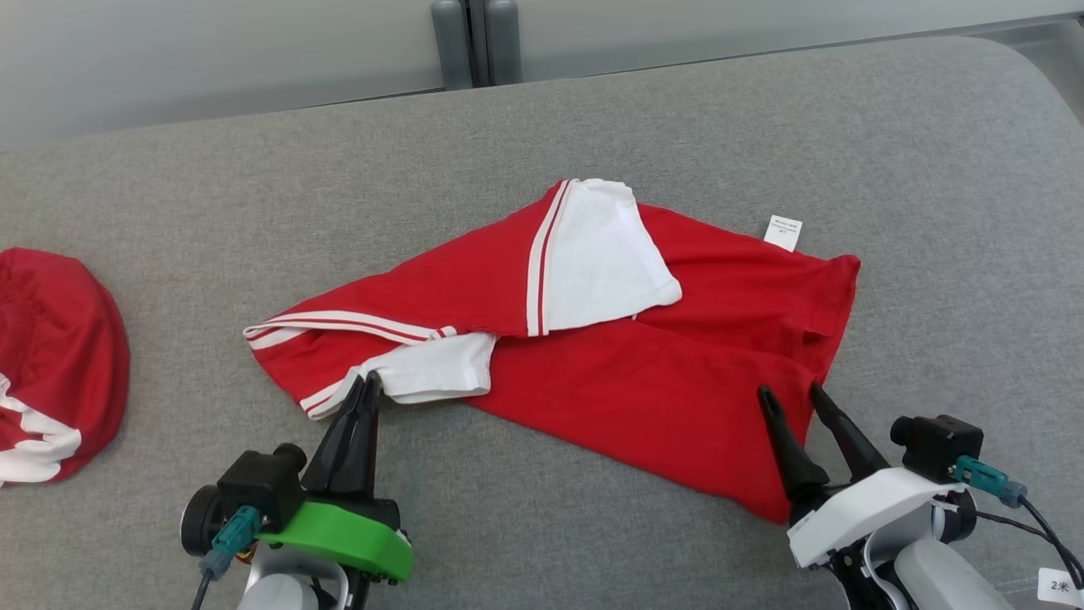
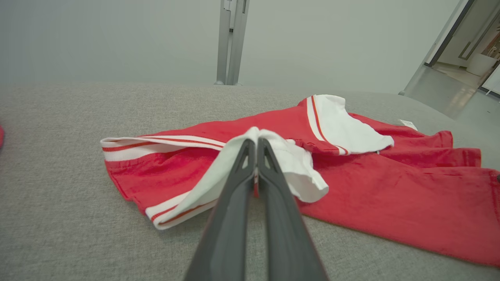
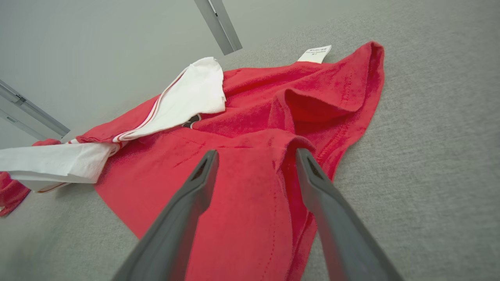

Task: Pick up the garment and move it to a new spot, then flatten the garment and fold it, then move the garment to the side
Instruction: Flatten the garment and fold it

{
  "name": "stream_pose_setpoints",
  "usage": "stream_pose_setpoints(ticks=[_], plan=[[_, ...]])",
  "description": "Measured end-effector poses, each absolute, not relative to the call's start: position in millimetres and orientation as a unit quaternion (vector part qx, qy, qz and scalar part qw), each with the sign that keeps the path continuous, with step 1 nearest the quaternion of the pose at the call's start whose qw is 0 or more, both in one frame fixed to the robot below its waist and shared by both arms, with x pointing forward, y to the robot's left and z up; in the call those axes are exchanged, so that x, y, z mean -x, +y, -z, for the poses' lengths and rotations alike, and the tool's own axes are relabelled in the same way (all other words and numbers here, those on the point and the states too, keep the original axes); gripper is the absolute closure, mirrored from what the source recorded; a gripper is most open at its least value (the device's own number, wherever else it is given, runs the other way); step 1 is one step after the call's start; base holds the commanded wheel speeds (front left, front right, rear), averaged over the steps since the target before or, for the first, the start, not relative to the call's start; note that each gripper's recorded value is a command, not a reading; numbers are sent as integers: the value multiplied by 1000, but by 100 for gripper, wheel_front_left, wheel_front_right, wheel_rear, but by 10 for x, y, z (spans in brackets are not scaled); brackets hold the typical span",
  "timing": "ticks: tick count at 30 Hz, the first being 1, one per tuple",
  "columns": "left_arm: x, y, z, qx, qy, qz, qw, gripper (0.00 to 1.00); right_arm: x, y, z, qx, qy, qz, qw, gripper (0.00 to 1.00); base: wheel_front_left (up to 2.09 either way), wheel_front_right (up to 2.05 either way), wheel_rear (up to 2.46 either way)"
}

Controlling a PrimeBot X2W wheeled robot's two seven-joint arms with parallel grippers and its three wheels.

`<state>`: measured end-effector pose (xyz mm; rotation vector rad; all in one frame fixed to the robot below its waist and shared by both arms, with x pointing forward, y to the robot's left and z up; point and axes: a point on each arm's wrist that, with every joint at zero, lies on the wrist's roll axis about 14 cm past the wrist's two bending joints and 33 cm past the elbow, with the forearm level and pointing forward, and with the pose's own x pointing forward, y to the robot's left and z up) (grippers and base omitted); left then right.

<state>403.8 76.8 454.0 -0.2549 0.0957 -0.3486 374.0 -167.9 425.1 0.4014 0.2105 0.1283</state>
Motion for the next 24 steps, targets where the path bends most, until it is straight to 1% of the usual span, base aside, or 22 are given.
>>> stream_pose_setpoints(ticks=[7, 8, 9, 10, 11, 12, 14, 15, 20, 24], plan=[[-4022, 794, -4546, 126, 47, 170, 976, 100, -3833, -1587, -4250, -209, 110, -79, 969, 0, 0, 0, 0], [-4021, 800, -4544, 126, 47, 170, 976, 100, -3849, -1587, -4250, -208, 110, -80, 969, 7, 0, 0, 0], [-4020, 806, -4544, 126, 47, 169, 976, 100, -3865, -1597, -4249, -204, 111, -81, 969, 22, 0, 0, 0], [-4021, 811, -4544, 125, 47, 168, 977, 100, -3882, -1608, -4253, -201, 110, -82, 970, 27, 0, 0, 0], [-4021, 819, -4543, 125, 47, 168, 977, 100, -3898, -1619, -4256, -199, 110, -82, 970, 55, 0, 0, 0], [-4021, 825, -4542, 125, 47, 167, 977, 100, -3904, -1621, -4249, -195, 111, -83, 971, 60, 0, 0, 0], [-4019, 838, -4540, 124, 47, 166, 977, 100, -3912, -1627, -4241, -189, 112, -85, 972, 85, 0, 0, 0], [-4017, 845, -4540, 123, 47, 165, 977, 100, -3919, -1637, -4247, -188, 111, -84, 972, 100, 0, 0, 0], [-4038, 896, -4643, 128, 31, 157, 979, 100, -3949, -1704, -4403, -180, 86, -83, 976, 100, 0, 0, 0], [-4107, 1007, -4990, 179, -20, 134, 975, 100, -3922, -1748, -4648, -176, 49, -89, 979, 100, 0, 0, 0]])
